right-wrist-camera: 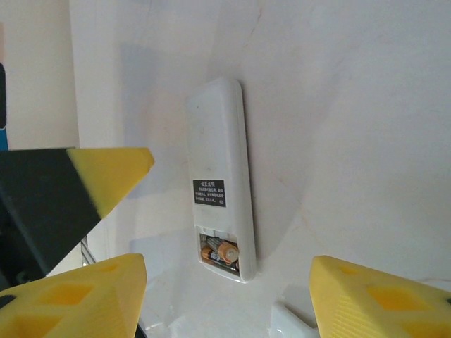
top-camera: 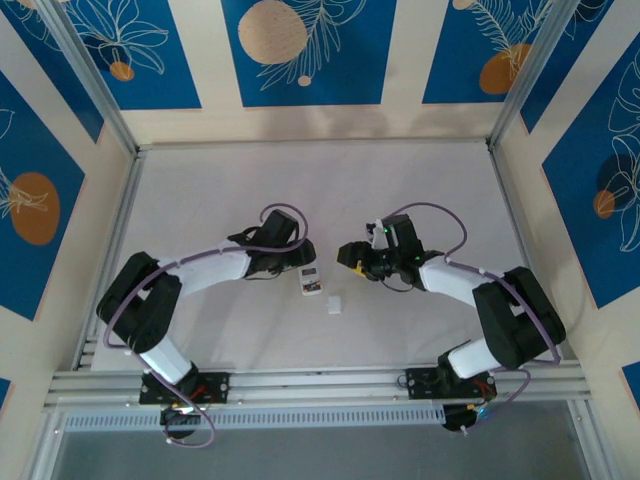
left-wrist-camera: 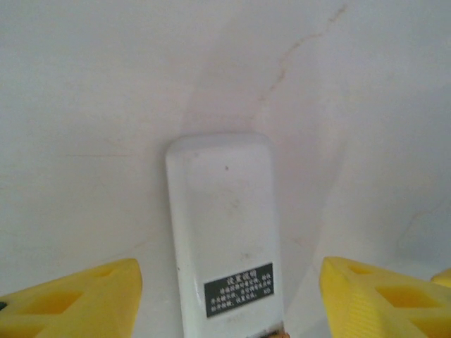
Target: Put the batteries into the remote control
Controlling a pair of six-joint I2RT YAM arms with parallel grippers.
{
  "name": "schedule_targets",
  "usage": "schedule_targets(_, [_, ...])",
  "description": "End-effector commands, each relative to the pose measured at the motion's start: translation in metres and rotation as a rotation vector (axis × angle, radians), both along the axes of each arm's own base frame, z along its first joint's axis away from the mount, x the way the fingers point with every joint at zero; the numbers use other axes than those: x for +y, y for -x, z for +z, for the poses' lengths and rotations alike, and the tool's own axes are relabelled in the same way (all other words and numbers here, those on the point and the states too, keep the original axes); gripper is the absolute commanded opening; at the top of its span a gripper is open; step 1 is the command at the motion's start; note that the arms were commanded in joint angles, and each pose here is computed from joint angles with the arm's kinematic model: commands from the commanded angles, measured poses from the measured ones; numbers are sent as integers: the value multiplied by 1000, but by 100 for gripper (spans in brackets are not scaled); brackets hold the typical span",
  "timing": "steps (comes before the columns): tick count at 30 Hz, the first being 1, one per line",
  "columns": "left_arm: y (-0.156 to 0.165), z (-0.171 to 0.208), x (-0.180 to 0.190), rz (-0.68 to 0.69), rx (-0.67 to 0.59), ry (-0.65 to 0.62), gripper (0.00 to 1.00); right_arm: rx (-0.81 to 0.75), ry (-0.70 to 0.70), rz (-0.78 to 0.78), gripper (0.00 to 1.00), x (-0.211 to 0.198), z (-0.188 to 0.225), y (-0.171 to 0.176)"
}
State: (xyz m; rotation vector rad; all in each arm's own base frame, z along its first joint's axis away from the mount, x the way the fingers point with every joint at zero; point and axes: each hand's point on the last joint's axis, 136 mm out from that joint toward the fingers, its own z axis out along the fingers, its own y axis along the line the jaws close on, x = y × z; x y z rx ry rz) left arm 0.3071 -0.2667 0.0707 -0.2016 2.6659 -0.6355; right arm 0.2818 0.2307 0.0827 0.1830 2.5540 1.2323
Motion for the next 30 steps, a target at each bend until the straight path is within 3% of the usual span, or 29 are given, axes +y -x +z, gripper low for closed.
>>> schedule_targets(1, [25, -7, -1, -97, 71, -76, 68, 12, 35, 3, 64, -10, -7, 9])
schedule_targets(15, [58, -23, -15, -46, 146, -81, 64, 8, 48, -17, 67, -18, -9, 15])
schedule_targets(30, [67, -43, -23, -35, 189, -111, 59, 3, 58, -28, 83, -21, -11, 18])
